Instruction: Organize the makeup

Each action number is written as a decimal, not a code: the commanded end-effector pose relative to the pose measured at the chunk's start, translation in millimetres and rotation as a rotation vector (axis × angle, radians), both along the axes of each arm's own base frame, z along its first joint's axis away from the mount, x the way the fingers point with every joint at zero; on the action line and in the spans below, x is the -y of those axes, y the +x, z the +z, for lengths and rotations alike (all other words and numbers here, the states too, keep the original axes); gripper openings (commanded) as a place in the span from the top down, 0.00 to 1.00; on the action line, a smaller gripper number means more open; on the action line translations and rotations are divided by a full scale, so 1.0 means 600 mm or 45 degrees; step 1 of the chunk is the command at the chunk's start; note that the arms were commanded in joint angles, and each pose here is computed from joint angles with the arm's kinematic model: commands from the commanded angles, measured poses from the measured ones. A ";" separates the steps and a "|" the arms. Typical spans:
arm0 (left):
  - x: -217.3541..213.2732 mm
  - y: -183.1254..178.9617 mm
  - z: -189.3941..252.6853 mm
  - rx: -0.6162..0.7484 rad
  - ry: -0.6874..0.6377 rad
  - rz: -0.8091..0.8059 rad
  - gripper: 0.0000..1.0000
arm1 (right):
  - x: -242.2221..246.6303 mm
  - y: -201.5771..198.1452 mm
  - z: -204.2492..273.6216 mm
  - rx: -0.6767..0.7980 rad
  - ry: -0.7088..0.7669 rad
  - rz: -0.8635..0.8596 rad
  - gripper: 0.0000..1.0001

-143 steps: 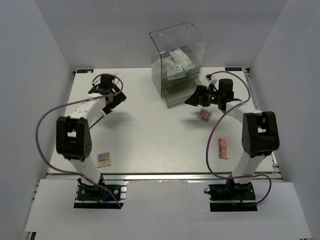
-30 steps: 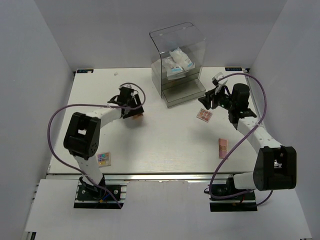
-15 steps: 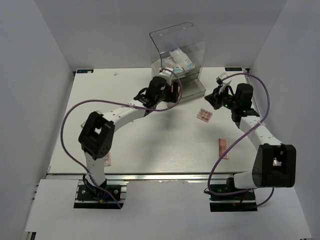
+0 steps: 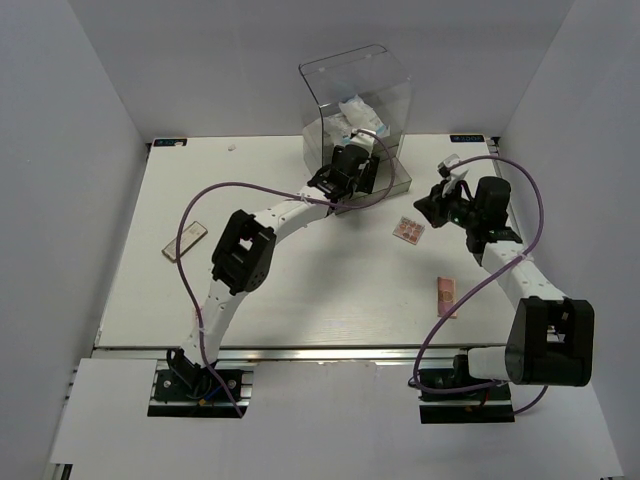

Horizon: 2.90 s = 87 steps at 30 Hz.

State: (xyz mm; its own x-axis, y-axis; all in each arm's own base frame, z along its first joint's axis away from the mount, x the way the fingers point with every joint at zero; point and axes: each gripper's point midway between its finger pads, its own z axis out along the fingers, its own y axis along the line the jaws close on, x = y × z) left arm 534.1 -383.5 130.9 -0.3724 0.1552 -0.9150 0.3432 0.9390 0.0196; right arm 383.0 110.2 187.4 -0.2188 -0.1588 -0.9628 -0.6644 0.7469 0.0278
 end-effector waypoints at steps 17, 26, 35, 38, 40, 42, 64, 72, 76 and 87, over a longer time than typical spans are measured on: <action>-0.015 0.004 0.057 0.043 -0.111 0.162 0.22 | 0.025 0.007 -0.029 -0.005 -0.199 0.095 0.11; -0.014 -0.002 0.078 0.042 -0.157 0.161 0.03 | 0.045 0.025 -0.086 -0.144 -0.303 0.069 0.11; -0.016 -0.016 0.109 0.020 -0.219 0.153 0.02 | 0.040 0.063 -0.163 -0.219 -0.523 0.193 0.10; -0.034 -0.047 0.138 -0.004 -0.273 0.157 0.02 | 0.030 0.060 -0.203 -0.322 -0.577 0.277 0.11; -0.058 -0.063 0.147 -0.037 -0.306 0.189 0.02 | 0.024 0.075 -0.200 -0.324 -0.599 0.296 0.11; -0.104 -0.089 0.149 -0.102 -0.313 0.232 0.02 | 0.023 0.083 -0.209 -0.338 -0.614 0.303 0.11; -0.553 -0.345 0.086 -0.385 -0.467 1.065 0.02 | 0.038 0.024 -0.303 -0.622 -0.784 0.348 0.24; -0.606 -0.429 0.009 -0.579 -0.621 1.333 0.02 | 0.016 0.027 -0.258 -0.537 -0.727 0.429 0.95; -0.633 -0.466 -0.015 -0.643 -0.620 1.442 0.02 | -0.035 0.058 -0.123 -0.316 -0.508 0.406 1.00; -0.632 -0.521 -0.055 -0.756 -0.642 1.478 0.02 | -0.111 0.233 0.021 -0.064 -0.079 -0.101 0.92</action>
